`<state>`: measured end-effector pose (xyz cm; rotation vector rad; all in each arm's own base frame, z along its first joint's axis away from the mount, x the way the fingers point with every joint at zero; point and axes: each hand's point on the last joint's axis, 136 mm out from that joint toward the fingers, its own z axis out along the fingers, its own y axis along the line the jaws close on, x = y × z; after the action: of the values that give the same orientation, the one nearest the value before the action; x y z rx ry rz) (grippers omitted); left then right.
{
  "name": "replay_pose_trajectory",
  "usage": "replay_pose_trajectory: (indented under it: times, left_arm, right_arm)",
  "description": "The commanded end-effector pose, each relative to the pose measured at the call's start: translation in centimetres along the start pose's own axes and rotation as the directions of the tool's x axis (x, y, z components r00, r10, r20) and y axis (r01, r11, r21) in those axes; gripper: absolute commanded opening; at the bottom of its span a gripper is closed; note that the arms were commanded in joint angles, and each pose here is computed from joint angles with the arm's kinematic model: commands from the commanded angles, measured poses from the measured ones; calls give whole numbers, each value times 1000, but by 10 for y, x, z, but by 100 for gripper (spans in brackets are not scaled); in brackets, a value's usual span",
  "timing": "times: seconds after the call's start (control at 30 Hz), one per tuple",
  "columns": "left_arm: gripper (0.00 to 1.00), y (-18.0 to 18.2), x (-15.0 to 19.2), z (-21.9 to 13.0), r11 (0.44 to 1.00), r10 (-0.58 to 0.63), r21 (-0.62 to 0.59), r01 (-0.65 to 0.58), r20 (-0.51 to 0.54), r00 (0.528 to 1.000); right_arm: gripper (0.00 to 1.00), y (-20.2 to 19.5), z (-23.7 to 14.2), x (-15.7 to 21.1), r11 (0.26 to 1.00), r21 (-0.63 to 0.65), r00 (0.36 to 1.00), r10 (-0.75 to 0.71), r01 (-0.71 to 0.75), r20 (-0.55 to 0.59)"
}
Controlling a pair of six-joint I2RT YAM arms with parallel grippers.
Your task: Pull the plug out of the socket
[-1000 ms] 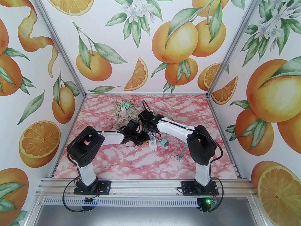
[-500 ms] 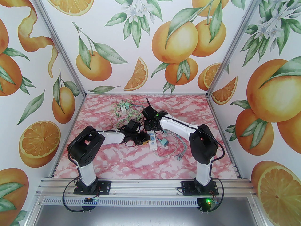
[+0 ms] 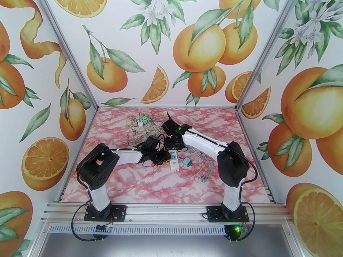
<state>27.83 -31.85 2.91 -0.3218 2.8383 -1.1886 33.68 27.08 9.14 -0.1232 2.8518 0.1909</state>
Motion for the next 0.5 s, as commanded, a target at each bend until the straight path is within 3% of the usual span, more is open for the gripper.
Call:
replay_pose_trajectory:
  times: [0.0, 0.17, 0.47]
  left_arm:
    - [32, 48, 9, -13, 976, -40, -212, 43, 17, 999]
    - [45, 17, 5, -42, 981, 76, -181, -66, 46, 996]
    - [50, 10, 12, -91, 979, 119, -177, -102, 87, 989]
  right_arm:
    - [44, 9, -18, -8, 999, -52, 1000, -5, 6, 26]
    - [44, 16, -13, -7, 996, -87, 1000, 1, 1, 17]
    - [45, 33, -10, -2, 983, -182, 1000, 3, -6, -20]
